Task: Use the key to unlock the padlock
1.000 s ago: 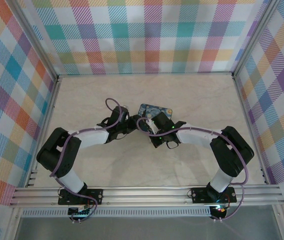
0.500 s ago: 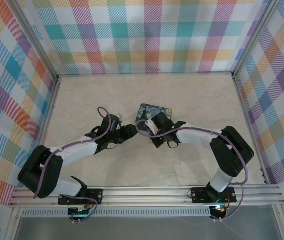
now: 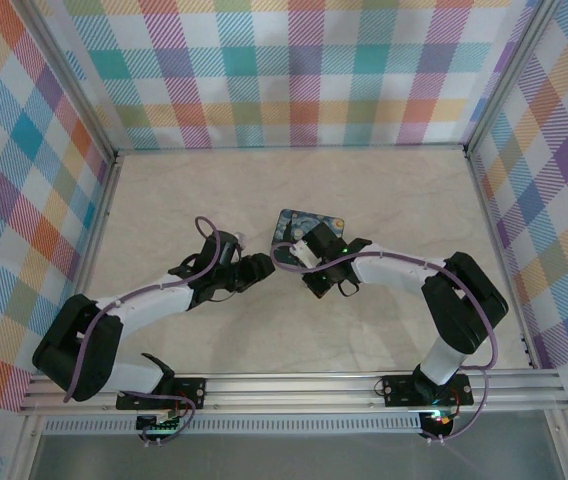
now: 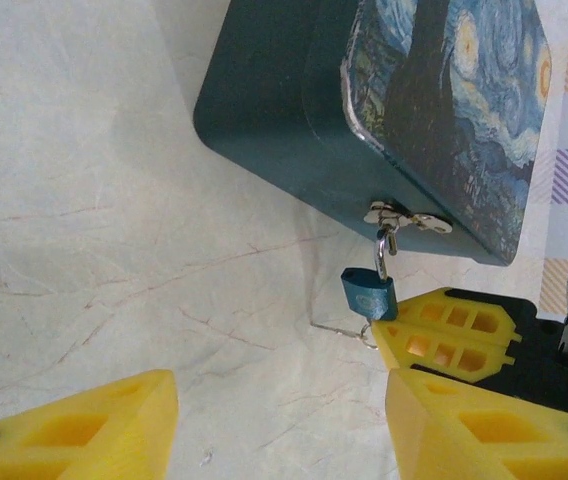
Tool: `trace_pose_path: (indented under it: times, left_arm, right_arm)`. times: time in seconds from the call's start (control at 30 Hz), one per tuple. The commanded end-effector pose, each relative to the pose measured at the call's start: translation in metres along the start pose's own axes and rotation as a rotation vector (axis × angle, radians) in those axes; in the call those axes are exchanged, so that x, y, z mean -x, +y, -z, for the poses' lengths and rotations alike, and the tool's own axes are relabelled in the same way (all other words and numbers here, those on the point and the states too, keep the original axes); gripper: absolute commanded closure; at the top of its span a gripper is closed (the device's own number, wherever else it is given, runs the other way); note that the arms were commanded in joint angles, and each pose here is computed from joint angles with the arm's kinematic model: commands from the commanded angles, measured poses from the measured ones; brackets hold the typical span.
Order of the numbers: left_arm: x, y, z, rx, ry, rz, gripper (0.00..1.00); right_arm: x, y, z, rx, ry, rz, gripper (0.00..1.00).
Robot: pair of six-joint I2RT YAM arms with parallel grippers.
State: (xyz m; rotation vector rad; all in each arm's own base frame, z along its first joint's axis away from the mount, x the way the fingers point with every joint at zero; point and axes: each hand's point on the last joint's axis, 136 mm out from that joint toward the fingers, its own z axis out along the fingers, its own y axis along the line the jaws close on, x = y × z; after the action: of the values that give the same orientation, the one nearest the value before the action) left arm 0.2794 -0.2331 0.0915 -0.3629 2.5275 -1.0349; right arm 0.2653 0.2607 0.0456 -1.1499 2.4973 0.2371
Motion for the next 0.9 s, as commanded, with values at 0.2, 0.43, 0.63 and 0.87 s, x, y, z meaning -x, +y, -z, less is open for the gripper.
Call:
trace_pose_path:
  times: [0.2, 0.43, 0.63, 0.87]
  left_arm:
    - [-0.004, -0.003, 0.005, -0.009, 0.022, -0.002, 0.42]
    - [-0.004, -0.006, 0.004, -0.014, 0.03, -0.005, 0.42]
    - [-0.006, -0.006, 0.005, -0.014, 0.036, -0.01, 0.42]
    - [-0.009, -0.006, 0.007, -0.012, 0.049, -0.019, 0.42]
  right_arm:
    - [-0.005, 0.004, -0.004, 0.017, 0.052, 0.097, 1.0]
    - [-0.005, 0.002, -0.009, 0.015, 0.09, 0.121, 1.0]
    - [0.0, -0.001, -0.003, -0.01, 0.063, 0.14, 1.0]
    - [0.003, -0.001, 0.002, -0.011, 0.049, 0.172, 1.0]
